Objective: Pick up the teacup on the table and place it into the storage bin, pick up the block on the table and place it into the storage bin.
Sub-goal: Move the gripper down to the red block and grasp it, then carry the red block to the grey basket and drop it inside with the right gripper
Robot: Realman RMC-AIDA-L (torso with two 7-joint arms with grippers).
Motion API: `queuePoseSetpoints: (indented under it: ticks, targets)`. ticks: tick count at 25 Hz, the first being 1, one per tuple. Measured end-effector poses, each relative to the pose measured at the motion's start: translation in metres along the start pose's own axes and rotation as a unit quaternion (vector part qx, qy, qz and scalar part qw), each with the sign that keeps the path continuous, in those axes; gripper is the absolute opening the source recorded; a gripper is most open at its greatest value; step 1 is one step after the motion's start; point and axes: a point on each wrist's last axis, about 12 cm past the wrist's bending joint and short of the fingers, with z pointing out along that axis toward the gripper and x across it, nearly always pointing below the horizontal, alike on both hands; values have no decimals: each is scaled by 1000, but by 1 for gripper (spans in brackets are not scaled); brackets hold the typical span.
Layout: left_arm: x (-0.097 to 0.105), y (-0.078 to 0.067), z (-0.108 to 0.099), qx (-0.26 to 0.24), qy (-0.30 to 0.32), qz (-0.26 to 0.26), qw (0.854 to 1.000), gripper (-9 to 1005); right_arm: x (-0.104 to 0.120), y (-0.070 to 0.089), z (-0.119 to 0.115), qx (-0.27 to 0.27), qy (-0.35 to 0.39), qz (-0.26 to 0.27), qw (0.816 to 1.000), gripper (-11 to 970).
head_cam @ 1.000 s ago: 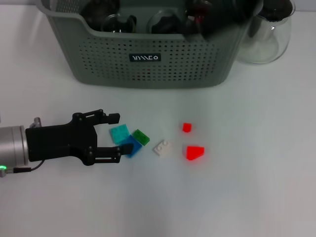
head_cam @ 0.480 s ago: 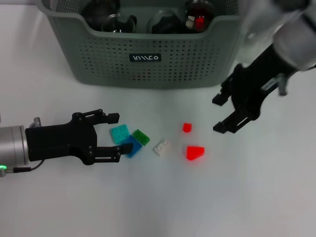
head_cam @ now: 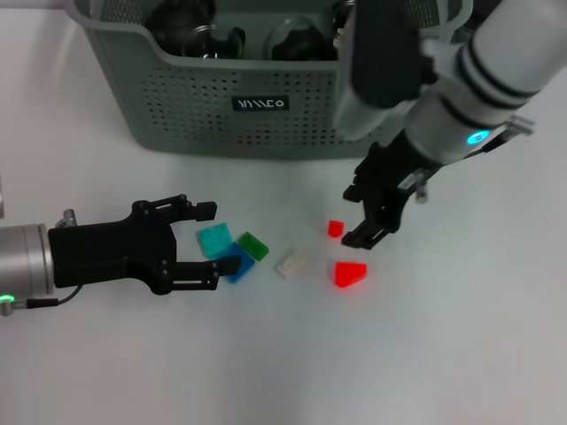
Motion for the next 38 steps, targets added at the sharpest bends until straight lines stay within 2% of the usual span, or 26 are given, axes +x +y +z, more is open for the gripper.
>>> queuePoseSetpoints:
  ticks: [7,16,22,32,37,38]
  targets:
    - [0,0,0,0,0,0,1000,857,-8,3,25,27,8,-8,1000,643]
    - [1,0,0,-3,1,-1,1000,857,-9,6,37,37,5,-4,999,568]
    - [2,0,-1,-6,2,-2,1000,857,-7,5,42,41,7,0,999,479]
    - [3,-1,0,-5,2,-2,1000,857,-6,3,40,41,9,7,999,379]
    - [3,-1,0,-3,2,-3,1000,857,-14,5,25,30,-9,2,1000,195]
    - [2,-1,0,-3,1,-2,1000,857,-18,5,18,26,-17,1,1000,188]
